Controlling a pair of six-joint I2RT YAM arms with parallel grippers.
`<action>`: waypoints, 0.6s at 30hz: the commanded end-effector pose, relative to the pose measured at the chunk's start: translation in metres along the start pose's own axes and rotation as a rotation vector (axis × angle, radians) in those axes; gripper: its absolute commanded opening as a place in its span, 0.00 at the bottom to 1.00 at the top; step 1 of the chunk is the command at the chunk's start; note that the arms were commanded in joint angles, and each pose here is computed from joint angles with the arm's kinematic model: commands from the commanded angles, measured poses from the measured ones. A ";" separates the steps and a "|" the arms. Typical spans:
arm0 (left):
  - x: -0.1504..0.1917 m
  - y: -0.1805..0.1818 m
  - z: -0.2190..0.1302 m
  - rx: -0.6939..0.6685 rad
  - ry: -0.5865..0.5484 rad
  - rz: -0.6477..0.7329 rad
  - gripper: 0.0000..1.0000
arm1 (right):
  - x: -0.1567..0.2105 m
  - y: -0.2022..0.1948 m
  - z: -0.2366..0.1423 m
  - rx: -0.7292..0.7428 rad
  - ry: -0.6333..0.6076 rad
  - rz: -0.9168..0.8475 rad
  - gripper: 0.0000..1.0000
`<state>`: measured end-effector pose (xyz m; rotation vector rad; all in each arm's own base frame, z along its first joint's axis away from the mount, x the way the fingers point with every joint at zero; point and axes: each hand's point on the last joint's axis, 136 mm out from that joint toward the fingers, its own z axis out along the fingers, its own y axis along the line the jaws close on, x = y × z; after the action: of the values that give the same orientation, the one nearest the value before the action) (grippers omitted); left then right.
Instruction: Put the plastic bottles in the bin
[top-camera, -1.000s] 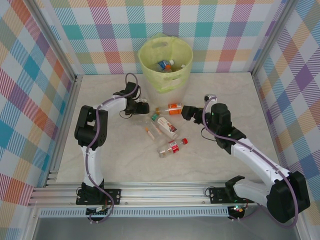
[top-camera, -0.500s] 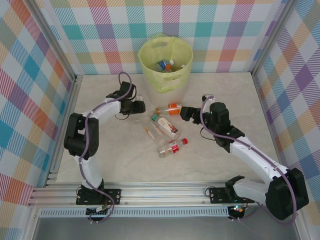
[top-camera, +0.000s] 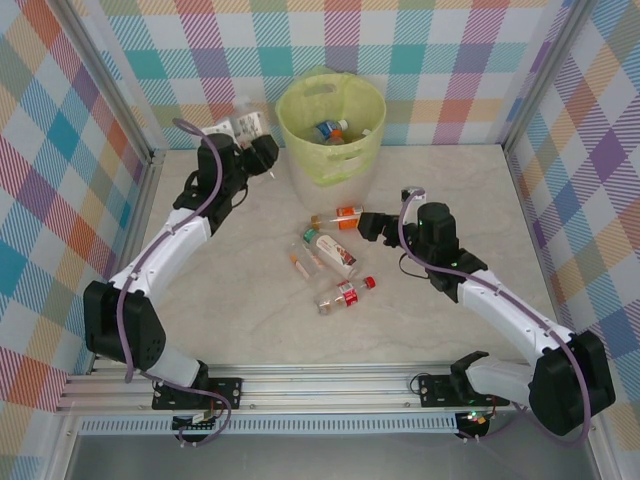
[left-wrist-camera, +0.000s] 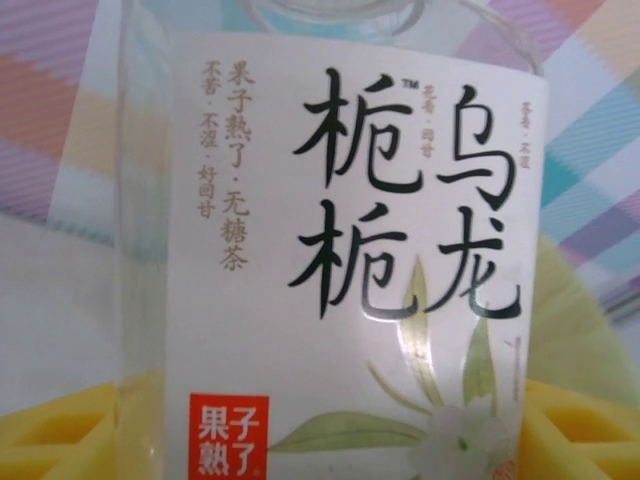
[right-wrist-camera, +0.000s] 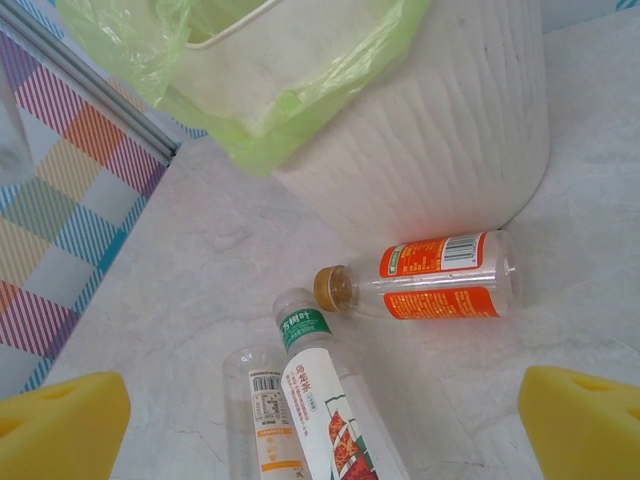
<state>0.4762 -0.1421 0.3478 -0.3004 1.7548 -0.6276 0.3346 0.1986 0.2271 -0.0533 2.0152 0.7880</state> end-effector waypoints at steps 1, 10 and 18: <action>-0.053 -0.029 -0.008 0.113 -0.236 -0.028 0.70 | -0.020 0.018 -0.002 -0.057 -0.047 -0.004 1.00; -0.083 -0.065 0.016 0.210 -0.332 0.075 0.68 | -0.021 0.017 -0.006 -0.053 -0.058 -0.002 1.00; -0.084 -0.099 0.040 0.286 -0.280 0.161 0.68 | -0.021 0.019 -0.001 -0.066 -0.054 0.016 1.00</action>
<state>0.5306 -0.1741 0.4386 -0.1387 1.4319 -0.6675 0.3358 0.2002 0.2314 -0.0410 2.0005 0.8096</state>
